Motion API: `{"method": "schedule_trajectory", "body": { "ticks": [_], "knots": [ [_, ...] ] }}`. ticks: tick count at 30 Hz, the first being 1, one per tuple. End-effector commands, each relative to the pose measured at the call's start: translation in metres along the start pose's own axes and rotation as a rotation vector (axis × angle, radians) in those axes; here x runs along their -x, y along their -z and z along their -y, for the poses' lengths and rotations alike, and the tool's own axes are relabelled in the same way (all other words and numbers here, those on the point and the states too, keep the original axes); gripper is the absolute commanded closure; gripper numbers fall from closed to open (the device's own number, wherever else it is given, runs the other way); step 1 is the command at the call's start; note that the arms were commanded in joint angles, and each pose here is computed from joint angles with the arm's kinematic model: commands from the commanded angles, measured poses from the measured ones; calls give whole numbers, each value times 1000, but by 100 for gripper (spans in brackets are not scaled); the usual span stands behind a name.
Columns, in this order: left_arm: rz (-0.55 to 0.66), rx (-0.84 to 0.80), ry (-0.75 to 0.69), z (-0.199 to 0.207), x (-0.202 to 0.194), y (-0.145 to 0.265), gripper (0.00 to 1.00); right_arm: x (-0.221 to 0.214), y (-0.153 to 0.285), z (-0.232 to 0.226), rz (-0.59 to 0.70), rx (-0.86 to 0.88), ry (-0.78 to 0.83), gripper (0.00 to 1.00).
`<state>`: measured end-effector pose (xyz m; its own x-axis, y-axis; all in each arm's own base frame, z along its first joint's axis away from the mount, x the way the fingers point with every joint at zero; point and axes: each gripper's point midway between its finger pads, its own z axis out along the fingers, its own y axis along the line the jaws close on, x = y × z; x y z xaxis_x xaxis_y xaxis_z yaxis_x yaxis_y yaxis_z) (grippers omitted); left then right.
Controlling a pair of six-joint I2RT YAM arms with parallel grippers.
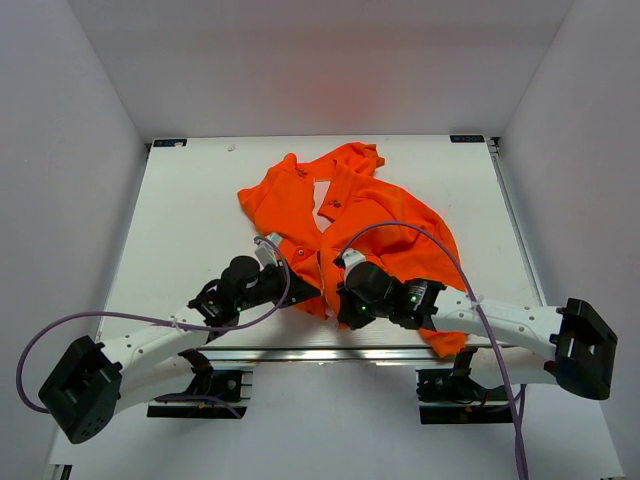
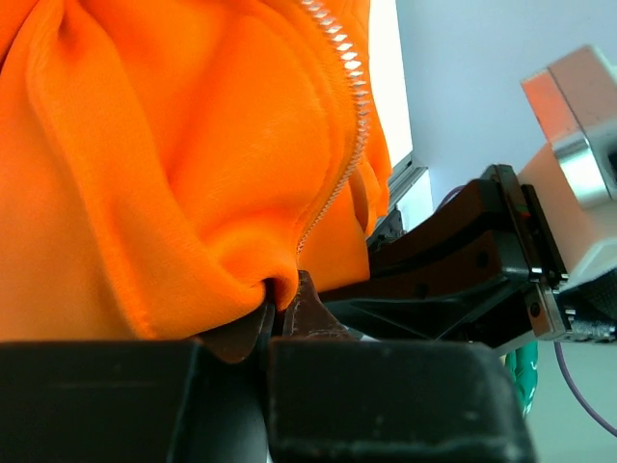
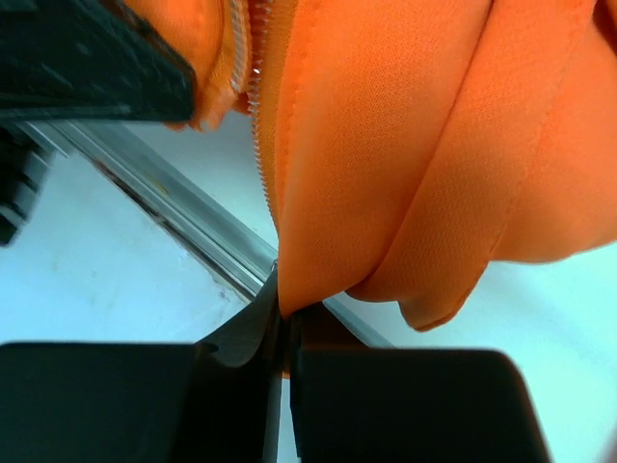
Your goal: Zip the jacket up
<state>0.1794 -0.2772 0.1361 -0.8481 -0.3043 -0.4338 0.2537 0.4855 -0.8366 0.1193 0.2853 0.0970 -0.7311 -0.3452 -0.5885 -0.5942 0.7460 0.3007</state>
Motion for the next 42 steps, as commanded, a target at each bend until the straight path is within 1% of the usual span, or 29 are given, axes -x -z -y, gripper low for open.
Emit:
{"method": "schedule_trajectory", "body": {
  "ticks": [1,2,4,6,7,8,9,11,12,13,14,15,18,19,21,22,26,30,34,38,42],
  "knots": [
    [22,-60,-52,24,13,1,100,25,8,-12,95,101,-47,100],
    [20,-65,-59,26,13,1,100,36,9,-14,132,151,-70,100],
    [15,-81,-78,31,14,3,100,42,15,-16,174,227,-95,100],
    [11,-114,-97,38,13,5,100,65,28,-20,282,339,-126,100],
    [11,-128,-103,41,13,7,100,71,34,-24,306,391,-143,100],
    [14,-138,-107,43,13,8,100,82,39,-17,351,401,-170,100],
    [22,-173,-119,51,15,12,100,95,49,-19,423,441,-167,100],
    [35,-209,-132,59,16,16,100,108,61,-17,484,502,-186,100],
    [56,-252,-149,69,20,20,100,123,78,-23,568,562,-162,100],
    [65,-267,-154,73,21,22,100,118,80,-24,571,598,-159,100],
    [73,-276,-157,75,23,24,100,124,85,-20,598,614,-176,100],
    [87,-298,-168,81,25,26,100,130,94,-24,639,650,-152,100],
    [114,-345,-173,91,30,30,100,129,100,-30,632,730,-128,100],
    [127,-345,-166,92,33,30,100,130,106,-36,642,774,-100,100],
    [150,-350,-162,94,37,30,100,130,107,-37,640,797,-99,100],
    [170,-353,-157,95,40,32,100,131,113,-41,657,825,-73,100],
    [274,-361,-158,105,61,35,100,133,121,-41,687,866,-47,100],
    [341,-361,-190,115,76,41,100,137,127,-43,690,887,-14,100],
    [351,-359,-207,120,81,41,100,140,132,-45,696,903,3,100],
    [358,-419,-222,130,81,44,100,145,128,-44,704,894,0,100],
    [361,-432,-208,135,84,43,100,146,126,-44,704,904,-4,100]
  ]
}}
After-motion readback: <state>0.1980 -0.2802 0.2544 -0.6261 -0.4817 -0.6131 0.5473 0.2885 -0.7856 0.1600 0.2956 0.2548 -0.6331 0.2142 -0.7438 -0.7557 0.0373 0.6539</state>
